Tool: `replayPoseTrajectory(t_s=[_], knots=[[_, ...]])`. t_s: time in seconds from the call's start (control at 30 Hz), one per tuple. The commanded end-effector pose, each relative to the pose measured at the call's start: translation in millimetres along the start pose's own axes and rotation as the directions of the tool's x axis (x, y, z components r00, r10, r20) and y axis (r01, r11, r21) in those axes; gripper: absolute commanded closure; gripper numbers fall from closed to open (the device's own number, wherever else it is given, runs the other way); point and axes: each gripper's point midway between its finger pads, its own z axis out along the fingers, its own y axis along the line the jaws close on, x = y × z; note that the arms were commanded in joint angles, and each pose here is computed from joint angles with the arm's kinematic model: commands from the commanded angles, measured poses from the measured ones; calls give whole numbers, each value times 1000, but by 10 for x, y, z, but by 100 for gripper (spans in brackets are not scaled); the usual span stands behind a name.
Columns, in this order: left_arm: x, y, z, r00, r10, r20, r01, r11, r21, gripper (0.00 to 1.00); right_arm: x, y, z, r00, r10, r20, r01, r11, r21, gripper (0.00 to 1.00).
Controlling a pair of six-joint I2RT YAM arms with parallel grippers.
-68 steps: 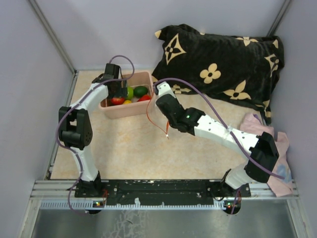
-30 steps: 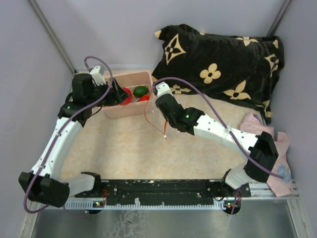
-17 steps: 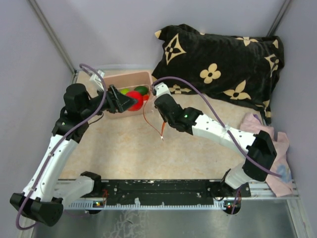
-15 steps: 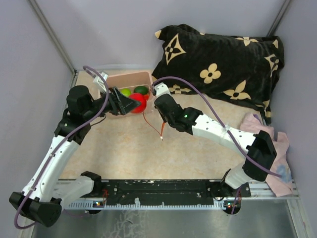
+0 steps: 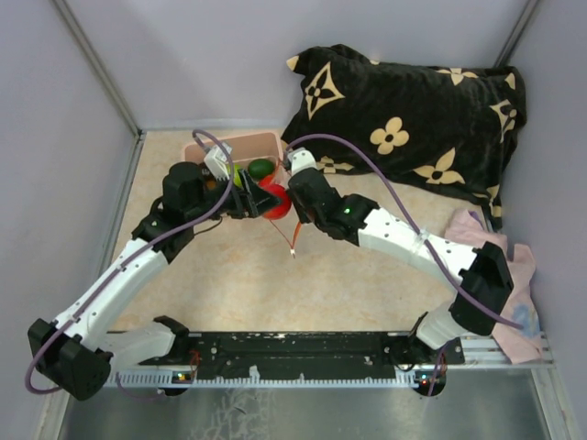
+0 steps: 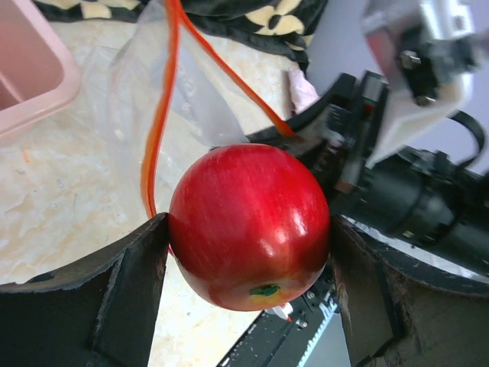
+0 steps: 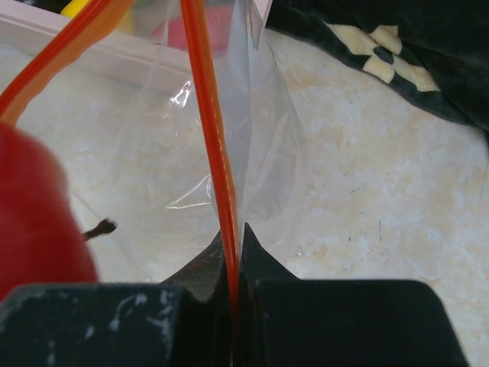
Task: Place the food in the zip-top bag and seal the zipper
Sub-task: Place the fake fruit in the zipper food storage bag.
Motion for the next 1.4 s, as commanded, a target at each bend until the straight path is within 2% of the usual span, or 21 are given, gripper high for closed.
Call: replayPoseTrajectory(t_s=[0.0, 0.13, 0.3, 0.5, 0.77, 0.97, 1.2, 1.37], knots=[[-69, 193, 91, 998, 36, 44, -32, 995, -94, 56, -436, 91, -254, 990, 80, 115, -71, 994, -80, 100], [3, 423, 115, 999, 37, 9, -34, 977, -211, 56, -468, 113, -332, 986, 109, 129, -95, 989, -111, 100], [7, 534, 100, 998, 59, -5, -58, 960, -275, 52, -482, 168, -357, 984, 123, 126, -104, 984, -147, 100], [18, 360, 151, 998, 56, -21, -59, 973, -222, 44, -464, 263, -321, 982, 146, 118, -123, 975, -184, 100], [8, 303, 172, 998, 50, -36, -57, 972, -228, 20, -442, 296, -290, 980, 172, 103, -151, 970, -192, 100], [25, 300, 132, 997, 43, -58, -56, 969, -243, 9, -353, 282, -270, 979, 187, 76, -171, 969, -177, 100], [63, 360, 103, 997, 32, -71, -50, 960, -274, 2, -341, 390, -253, 973, 227, 50, -211, 952, -221, 100], [-110, 203, -65, 998, 44, -37, -53, 959, -280, 1, -330, 416, -224, 968, 251, 27, -238, 944, -229, 100]])
